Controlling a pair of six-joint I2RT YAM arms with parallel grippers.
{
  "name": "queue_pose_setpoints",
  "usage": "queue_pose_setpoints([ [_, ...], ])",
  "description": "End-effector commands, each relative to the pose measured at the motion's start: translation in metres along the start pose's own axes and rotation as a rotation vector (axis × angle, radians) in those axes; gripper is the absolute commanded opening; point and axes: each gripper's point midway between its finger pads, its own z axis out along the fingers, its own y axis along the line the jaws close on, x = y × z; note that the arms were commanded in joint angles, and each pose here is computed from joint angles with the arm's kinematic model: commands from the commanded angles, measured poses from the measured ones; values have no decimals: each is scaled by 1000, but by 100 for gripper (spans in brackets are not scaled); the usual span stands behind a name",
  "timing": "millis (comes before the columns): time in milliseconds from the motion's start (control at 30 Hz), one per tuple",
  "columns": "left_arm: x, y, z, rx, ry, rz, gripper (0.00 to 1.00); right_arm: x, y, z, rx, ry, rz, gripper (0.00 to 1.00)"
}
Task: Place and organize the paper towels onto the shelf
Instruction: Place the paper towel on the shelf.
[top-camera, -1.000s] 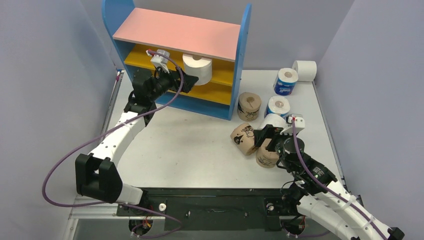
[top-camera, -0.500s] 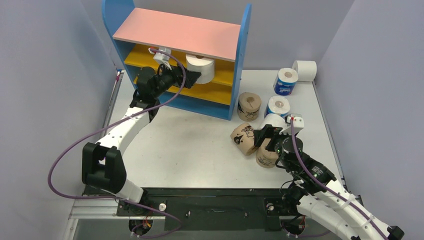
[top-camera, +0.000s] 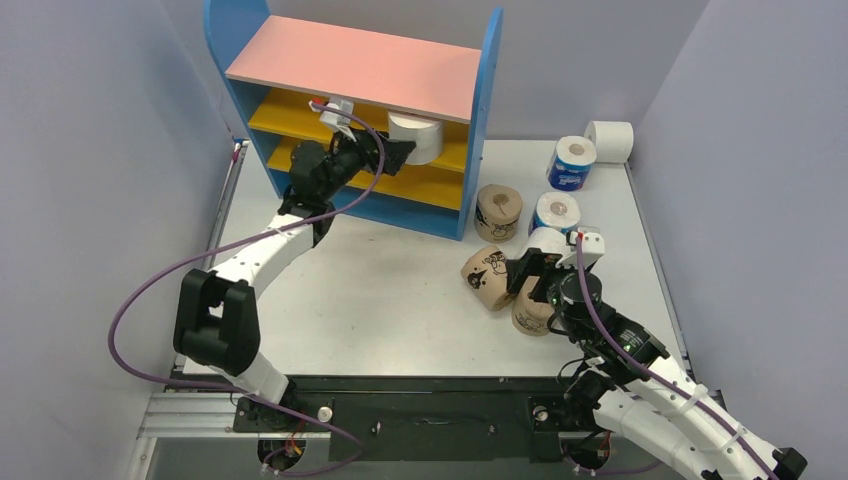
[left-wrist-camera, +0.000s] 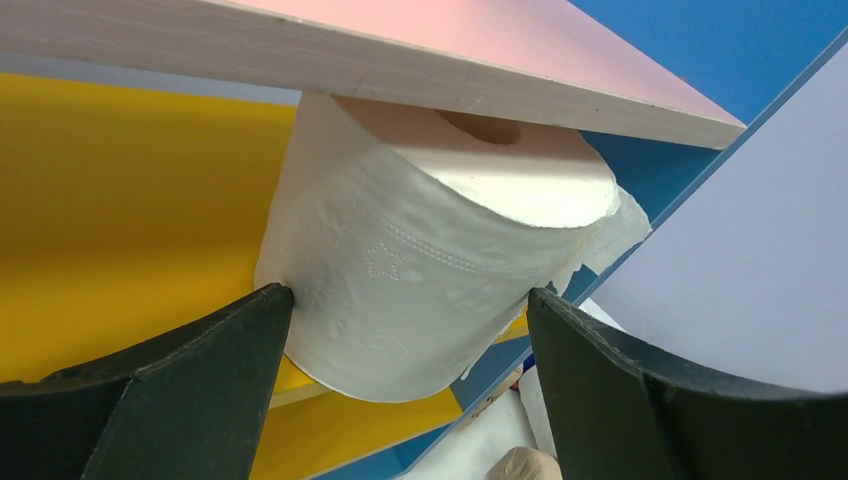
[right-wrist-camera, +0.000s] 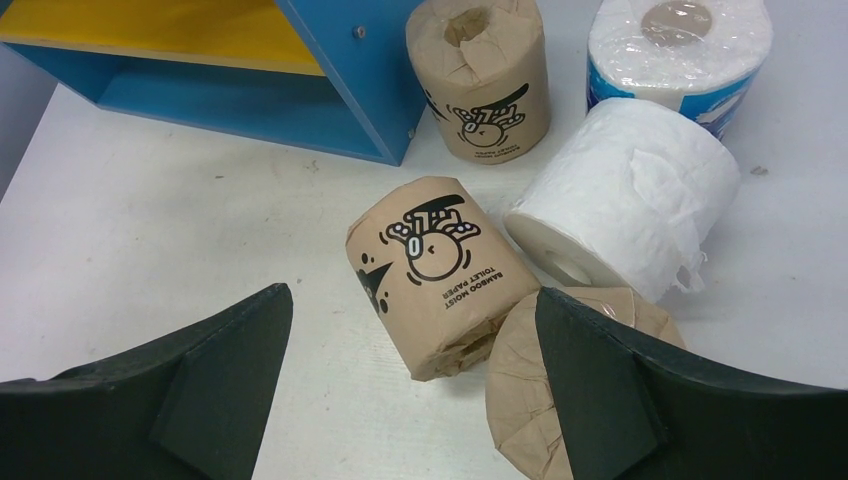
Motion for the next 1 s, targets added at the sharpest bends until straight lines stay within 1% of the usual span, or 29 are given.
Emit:
queue_pose_setpoints([
  [0,-22,-14,10,36,-120,19,86,-6,0,2,11,-26,-7,87],
  [267,-26,-9,18,3,-175,22,86,-5,-3,2,20,-29,-7,87],
  [967,-3,-16,53,38,-171,-1,86,-2,-4,1,23,-21,-12,87],
])
